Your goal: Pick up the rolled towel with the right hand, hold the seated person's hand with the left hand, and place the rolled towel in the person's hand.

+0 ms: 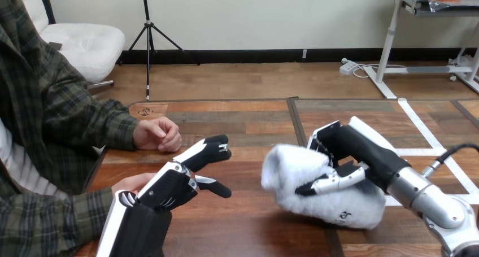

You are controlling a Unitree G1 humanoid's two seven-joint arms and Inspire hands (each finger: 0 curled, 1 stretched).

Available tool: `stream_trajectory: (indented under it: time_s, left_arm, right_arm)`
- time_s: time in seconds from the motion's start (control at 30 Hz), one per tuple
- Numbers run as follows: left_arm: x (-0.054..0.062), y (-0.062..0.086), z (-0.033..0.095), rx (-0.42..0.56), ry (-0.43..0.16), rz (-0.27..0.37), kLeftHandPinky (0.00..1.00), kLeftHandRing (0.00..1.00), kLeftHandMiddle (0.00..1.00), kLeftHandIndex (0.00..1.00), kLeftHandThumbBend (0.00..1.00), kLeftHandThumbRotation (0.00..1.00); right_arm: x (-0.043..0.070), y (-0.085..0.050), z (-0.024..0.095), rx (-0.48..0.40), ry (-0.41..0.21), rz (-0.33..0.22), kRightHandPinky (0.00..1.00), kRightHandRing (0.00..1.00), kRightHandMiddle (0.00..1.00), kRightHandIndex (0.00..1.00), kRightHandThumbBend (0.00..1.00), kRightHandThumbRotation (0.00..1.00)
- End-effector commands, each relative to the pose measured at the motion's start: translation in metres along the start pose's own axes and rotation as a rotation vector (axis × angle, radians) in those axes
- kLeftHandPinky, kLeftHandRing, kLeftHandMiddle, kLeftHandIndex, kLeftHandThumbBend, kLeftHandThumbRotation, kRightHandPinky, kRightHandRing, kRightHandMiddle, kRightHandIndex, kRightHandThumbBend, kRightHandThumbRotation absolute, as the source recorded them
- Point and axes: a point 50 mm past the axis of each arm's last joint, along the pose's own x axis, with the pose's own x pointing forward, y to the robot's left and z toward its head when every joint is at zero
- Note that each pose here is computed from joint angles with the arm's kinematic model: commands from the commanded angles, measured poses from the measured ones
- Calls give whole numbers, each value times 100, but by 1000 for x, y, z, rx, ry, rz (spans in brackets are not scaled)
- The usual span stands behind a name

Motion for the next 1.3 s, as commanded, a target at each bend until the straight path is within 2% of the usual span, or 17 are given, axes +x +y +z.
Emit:
stream_trajectory:
  time_s: [0.0, 0.47, 0.7, 1.0, 1.27]
  left_arm:
    - [10, 5, 2, 58, -49, -1, 56, 79, 84, 78, 100, 40]
    - [8, 5, 1, 63, -25, 8, 58, 80, 85, 80, 100, 38]
    - [9, 5, 2, 92, -16, 4, 61, 82, 86, 81, 100, 33]
    - [9, 6, 4, 214, 7, 2, 68, 85, 87, 82, 100, 29]
    - [9, 9, 12, 387, 38, -12, 77, 87, 87, 83, 100, 30]
  right_arm:
    - [11, -10, 18, 79, -131, -84, 14, 20, 27, 26, 68, 0]
    - [8, -16, 21, 300, -247, -131, 14, 20, 27, 27, 67, 0]
    - [7, -17, 22, 354, -286, -129, 13, 19, 27, 28, 67, 0]
    - [7, -16, 23, 428, -336, -123, 14, 20, 27, 28, 68, 0]
    - [6, -15, 25, 442, -372, -115, 14, 20, 27, 28, 69, 0]
